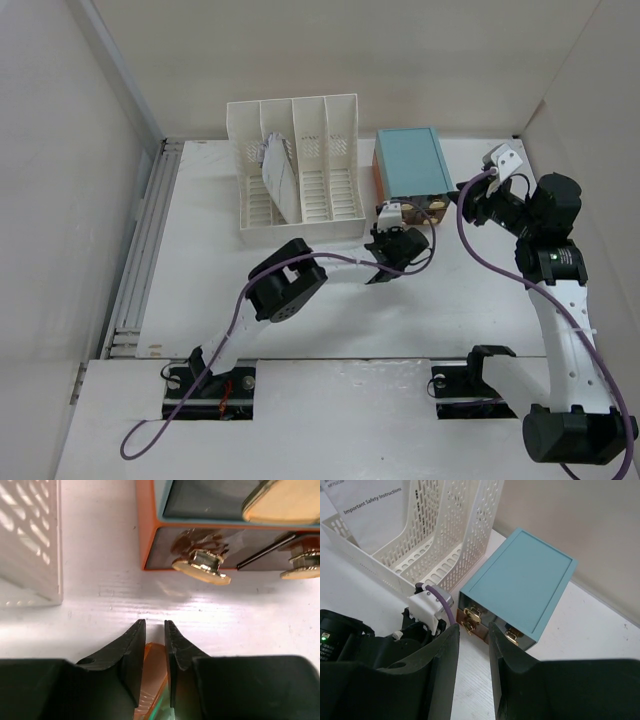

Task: Organize the desk

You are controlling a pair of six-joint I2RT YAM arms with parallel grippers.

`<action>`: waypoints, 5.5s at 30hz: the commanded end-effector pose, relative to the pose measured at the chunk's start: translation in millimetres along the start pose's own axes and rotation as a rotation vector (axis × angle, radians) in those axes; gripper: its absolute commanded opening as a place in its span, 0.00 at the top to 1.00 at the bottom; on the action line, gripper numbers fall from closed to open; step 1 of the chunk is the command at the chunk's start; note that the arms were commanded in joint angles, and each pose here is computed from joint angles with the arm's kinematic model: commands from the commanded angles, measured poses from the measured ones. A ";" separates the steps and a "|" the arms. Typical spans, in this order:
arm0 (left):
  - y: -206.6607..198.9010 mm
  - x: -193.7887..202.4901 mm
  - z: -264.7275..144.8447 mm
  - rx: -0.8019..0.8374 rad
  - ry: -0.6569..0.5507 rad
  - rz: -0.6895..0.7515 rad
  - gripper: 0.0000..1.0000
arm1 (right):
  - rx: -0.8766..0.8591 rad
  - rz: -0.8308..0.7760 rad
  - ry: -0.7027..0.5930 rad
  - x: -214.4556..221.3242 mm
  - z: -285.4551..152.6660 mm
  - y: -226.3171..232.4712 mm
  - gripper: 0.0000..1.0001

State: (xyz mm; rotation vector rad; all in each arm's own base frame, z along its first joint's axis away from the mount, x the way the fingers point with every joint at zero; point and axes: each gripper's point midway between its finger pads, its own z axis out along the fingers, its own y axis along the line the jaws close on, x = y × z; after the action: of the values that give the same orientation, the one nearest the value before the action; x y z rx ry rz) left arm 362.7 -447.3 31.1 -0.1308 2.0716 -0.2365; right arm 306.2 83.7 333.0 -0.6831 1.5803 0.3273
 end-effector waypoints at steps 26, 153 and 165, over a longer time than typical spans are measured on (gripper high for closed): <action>-26.1 -74.2 28.2 0.040 -0.016 -0.012 0.44 | 0.002 -0.032 -0.049 -13.3 -3.0 -2.3 0.65; -14.2 -38.1 41.3 0.063 0.144 -0.204 0.44 | 0.021 -0.052 -0.054 -15.5 -13.2 -5.7 0.65; -2.0 -42.6 48.9 0.015 0.110 -0.190 0.39 | 0.033 -0.057 -0.058 -17.2 -16.3 -7.6 0.65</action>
State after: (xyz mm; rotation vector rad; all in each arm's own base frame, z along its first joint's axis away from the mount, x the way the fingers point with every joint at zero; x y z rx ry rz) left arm 396.8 -475.1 43.1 -0.2336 2.2015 -0.4883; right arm 301.2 72.7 341.1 -0.6766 1.5549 0.2931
